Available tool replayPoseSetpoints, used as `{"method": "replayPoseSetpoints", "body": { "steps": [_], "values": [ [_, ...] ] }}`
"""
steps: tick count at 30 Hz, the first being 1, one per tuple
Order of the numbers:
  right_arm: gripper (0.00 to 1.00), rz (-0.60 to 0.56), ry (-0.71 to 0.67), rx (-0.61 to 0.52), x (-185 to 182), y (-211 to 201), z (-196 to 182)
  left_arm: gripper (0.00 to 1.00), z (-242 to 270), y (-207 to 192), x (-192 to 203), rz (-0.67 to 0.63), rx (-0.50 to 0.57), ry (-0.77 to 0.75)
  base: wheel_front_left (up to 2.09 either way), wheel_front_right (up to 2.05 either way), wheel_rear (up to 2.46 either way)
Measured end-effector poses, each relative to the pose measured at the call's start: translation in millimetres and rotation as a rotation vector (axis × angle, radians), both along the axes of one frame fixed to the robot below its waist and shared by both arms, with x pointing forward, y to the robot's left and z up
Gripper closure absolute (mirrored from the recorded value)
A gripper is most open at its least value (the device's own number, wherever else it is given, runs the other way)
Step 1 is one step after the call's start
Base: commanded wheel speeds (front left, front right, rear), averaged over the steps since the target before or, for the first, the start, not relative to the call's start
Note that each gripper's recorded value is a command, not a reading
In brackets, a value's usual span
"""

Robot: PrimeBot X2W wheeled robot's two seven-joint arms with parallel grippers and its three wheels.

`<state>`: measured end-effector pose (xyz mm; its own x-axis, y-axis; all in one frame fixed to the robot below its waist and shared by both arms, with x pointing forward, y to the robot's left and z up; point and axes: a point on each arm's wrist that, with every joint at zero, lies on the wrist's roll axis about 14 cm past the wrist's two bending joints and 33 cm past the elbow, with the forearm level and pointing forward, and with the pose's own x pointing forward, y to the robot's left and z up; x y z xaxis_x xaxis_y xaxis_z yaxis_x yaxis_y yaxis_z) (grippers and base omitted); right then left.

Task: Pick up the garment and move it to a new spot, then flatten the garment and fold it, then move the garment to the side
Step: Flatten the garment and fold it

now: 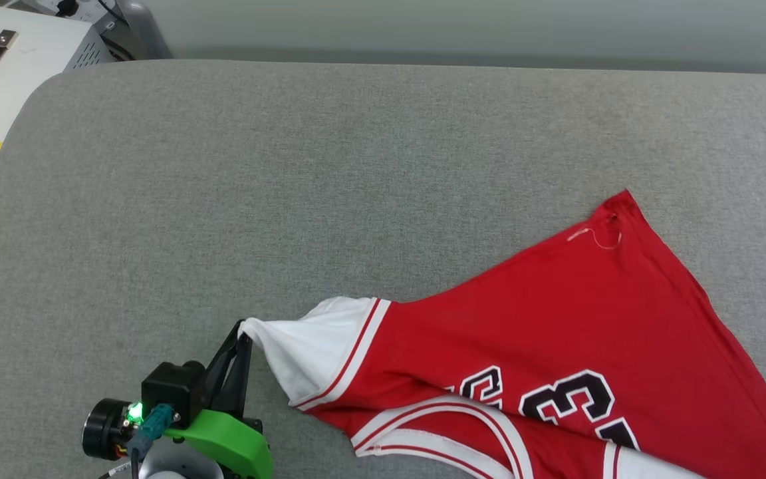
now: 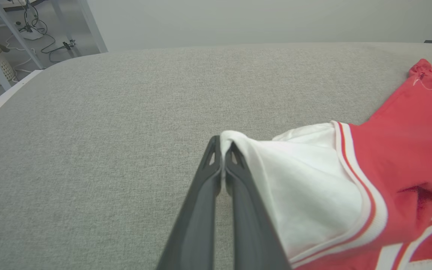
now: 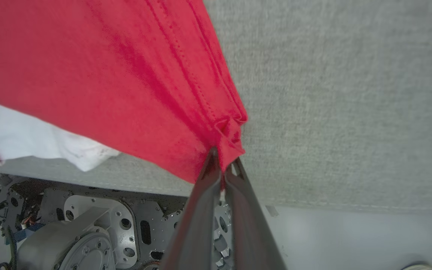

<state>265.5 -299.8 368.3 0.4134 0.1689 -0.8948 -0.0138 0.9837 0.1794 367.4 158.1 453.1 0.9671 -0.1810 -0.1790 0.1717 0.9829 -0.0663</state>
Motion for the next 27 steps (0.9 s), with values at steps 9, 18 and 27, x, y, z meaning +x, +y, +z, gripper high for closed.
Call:
{"method": "replayPoseSetpoints", "body": {
  "steps": [9, 18, 27],
  "values": [
    [0.0, -0.074, -0.03, 0.026, -11.3, 8.3, -10.4, 1.0, -2.6, -1.0, -1.3, -0.001, 0.006, 0.011, 0.0, 0.0, 0.0],
    [0.0, 0.045, -0.456, -0.059, 97.3, 4.9, 91.7, 1.0, 1.9, -0.1, -3.7, 0.007, 0.01, 0.002, 0.0, 0.0, 0.0],
    [0.0, 0.284, -0.555, -0.072, 182.1, 63.6, 139.5, 1.0, 3.3, -3.7, 8.2, -0.001, 0.002, -0.008, 0.0, 0.0, 0.0]
  ]
}}
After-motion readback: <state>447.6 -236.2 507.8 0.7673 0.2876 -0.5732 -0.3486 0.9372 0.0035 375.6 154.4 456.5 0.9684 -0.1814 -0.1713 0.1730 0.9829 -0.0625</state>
